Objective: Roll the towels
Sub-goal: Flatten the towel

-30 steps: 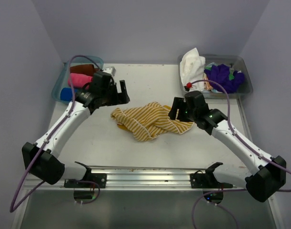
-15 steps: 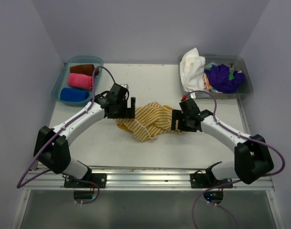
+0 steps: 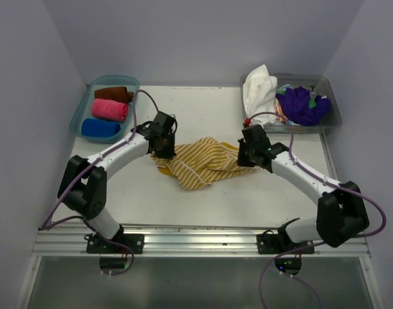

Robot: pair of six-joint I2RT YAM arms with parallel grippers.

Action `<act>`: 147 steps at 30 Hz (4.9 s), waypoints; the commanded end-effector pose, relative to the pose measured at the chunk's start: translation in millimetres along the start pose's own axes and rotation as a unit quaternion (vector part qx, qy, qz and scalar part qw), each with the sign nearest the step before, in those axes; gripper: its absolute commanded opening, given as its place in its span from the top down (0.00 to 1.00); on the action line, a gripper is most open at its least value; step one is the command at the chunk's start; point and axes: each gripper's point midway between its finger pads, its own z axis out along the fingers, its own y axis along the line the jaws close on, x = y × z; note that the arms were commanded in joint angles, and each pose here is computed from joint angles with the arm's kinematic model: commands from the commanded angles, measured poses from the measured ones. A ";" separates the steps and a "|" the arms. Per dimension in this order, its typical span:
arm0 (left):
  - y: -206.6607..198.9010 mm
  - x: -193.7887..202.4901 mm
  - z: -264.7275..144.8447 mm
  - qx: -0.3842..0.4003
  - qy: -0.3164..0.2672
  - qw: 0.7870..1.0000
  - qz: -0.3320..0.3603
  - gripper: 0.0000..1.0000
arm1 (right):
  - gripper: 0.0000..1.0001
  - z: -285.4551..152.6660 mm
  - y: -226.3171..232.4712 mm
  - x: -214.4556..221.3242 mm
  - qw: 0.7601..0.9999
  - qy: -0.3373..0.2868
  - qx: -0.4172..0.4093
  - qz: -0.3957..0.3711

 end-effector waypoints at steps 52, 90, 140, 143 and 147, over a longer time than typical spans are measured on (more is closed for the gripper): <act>37.9 -42.0 -65.4 -0.010 -0.075 0.995 -0.058 0.26 | 0.34 -83.2 -6.3 -1.6 1.000 -0.024 0.001 0.004; 38.4 -22.8 20.7 0.012 -0.001 0.998 -0.067 1.00 | 1.00 -25.8 11.5 3.9 0.988 -0.062 0.114 -0.084; 154.2 -87.5 -24.1 -0.142 -0.115 0.959 -0.215 0.31 | 0.41 -100.9 -43.8 -35.4 0.994 -0.093 0.017 0.054; 146.9 -93.4 -10.4 -0.184 -0.098 0.959 -0.190 0.30 | 0.39 -99.2 -42.4 -32.2 0.995 -0.088 0.012 0.055; 140.9 -86.8 4.4 -0.230 -0.077 0.957 -0.162 0.30 | 0.39 -96.2 -41.1 -27.7 0.995 -0.083 0.007 0.059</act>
